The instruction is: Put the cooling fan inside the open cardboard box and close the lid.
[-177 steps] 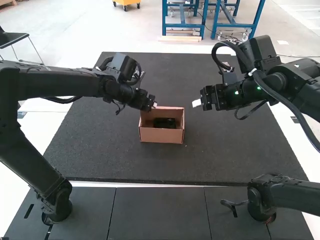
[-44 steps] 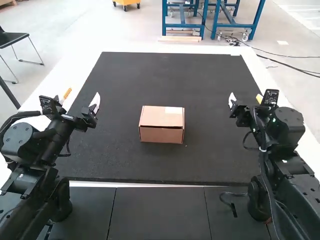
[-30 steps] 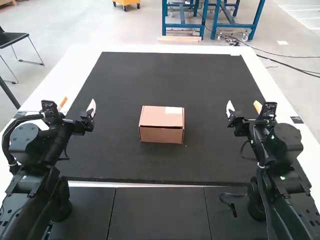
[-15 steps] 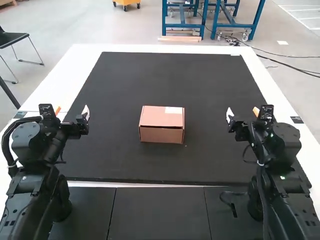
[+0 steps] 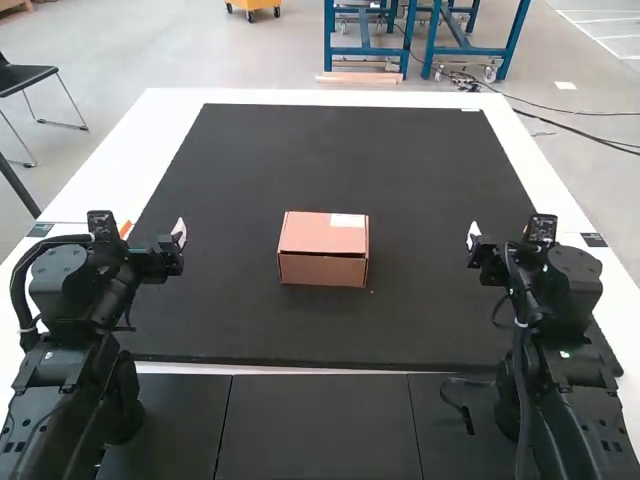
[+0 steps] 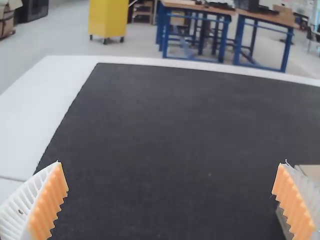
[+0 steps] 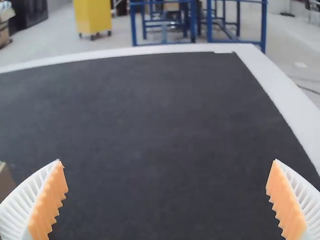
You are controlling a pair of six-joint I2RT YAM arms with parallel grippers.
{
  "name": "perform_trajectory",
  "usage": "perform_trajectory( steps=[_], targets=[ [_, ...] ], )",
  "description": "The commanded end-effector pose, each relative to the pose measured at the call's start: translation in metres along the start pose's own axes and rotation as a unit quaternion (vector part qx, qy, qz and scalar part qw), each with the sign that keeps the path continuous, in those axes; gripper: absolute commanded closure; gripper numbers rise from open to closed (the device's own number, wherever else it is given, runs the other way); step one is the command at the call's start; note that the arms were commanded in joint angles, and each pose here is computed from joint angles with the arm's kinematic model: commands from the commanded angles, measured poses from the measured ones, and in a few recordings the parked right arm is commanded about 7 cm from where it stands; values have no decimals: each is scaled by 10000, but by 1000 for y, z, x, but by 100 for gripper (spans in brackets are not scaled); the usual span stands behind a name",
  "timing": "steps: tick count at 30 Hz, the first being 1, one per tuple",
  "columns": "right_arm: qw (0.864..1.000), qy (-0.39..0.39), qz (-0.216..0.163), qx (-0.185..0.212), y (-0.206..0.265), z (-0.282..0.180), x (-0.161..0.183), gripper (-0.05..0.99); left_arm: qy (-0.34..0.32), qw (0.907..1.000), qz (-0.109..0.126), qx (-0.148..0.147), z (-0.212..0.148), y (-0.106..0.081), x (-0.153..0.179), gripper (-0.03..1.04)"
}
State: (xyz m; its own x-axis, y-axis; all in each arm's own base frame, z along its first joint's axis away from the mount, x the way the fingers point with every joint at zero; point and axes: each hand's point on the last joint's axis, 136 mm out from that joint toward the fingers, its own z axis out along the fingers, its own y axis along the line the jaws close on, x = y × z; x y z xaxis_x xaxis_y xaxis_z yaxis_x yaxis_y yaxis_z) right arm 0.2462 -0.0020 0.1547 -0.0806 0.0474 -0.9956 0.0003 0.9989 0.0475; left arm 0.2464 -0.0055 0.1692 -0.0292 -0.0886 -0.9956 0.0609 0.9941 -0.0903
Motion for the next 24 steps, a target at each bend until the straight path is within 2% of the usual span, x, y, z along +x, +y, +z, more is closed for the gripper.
perform_trajectory(
  steps=[1,24],
  targets=[
    [9994,-62,94,313,-12,0,-2,2,-64,9997,200,-90,0,4,-2,4],
    [9998,-2,46,217,-8,0,1,2,-51,9997,205,-122,0,6,-1,4]
  ],
)
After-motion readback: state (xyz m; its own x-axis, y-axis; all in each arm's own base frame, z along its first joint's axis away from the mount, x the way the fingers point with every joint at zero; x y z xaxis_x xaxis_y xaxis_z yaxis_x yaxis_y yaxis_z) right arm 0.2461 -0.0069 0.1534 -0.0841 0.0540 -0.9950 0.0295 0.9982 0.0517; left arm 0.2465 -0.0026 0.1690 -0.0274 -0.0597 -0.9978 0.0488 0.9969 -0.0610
